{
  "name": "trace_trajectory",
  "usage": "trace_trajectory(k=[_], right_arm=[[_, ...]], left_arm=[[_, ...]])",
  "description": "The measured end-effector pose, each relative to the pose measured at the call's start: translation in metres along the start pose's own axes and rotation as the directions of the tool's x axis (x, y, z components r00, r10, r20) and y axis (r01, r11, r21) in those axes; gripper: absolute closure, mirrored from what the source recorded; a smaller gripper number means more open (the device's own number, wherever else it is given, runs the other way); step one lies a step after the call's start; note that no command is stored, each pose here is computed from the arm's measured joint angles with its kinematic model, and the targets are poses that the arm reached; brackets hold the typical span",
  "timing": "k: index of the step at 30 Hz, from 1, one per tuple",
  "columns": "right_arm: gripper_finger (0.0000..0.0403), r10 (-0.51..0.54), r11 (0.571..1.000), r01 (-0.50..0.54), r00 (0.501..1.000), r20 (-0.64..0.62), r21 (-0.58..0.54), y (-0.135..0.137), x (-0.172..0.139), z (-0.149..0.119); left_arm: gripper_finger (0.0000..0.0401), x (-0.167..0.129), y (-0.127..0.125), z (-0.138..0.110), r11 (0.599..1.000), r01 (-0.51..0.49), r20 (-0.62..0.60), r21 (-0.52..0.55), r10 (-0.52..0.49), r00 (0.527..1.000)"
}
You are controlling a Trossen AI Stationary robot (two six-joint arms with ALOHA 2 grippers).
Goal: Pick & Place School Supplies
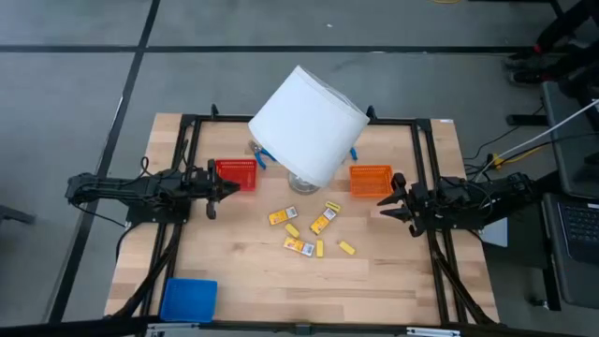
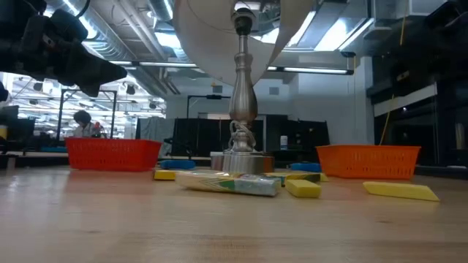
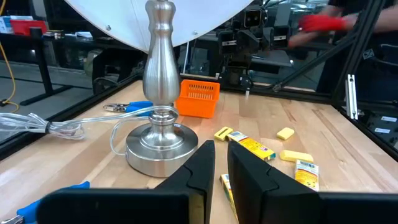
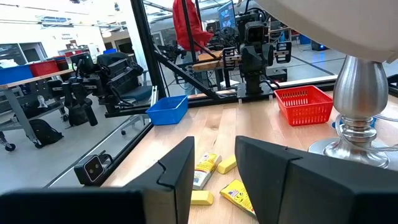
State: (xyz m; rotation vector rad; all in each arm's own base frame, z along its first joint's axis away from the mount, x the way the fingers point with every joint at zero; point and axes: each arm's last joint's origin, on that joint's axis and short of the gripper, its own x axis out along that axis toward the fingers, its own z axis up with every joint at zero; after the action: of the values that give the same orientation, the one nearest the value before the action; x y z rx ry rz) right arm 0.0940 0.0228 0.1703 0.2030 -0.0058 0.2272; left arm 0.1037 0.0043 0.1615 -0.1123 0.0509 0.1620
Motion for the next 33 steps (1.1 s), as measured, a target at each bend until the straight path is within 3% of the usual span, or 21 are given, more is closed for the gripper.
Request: trace_trajectory(k=[25, 29, 31, 33], right_arm=[[0.0282, 0.0, 1.0, 0.0, 1.0, 0.0, 0.0, 0.0, 0.0, 0.0001], [0.0282, 0.003, 0.997, -0.002, 1.0, 0.013, -0.073, 0.0002, 0.0, 0.0012], [0.0282, 0.035, 0.999, -0.036, 0.999, 0.026, 0.019, 0.0016, -0.0001, 0.003], [0.0282, 0.081, 0.973, -0.086, 0.996, 0.032, 0.214, 0.0032, -0.0002, 0.0041]], left_arm=[[0.0362, 0.0, 0.0, 0.0, 1.0, 0.0, 0.001, 0.0, 0.0, 1.0], [0.0362, 0.0, 0.0, 0.0, 1.0, 0.0, 0.0, 0.0, 0.0, 1.0], [0.0362, 0.0, 0.0, 0.0, 1.0, 0.0, 0.0, 0.0, 0.0, 1.0], [0.0362, 0.0, 0.0, 0.0001, 1.0, 0.0, 0.0, 0.0, 0.0, 1.0]])
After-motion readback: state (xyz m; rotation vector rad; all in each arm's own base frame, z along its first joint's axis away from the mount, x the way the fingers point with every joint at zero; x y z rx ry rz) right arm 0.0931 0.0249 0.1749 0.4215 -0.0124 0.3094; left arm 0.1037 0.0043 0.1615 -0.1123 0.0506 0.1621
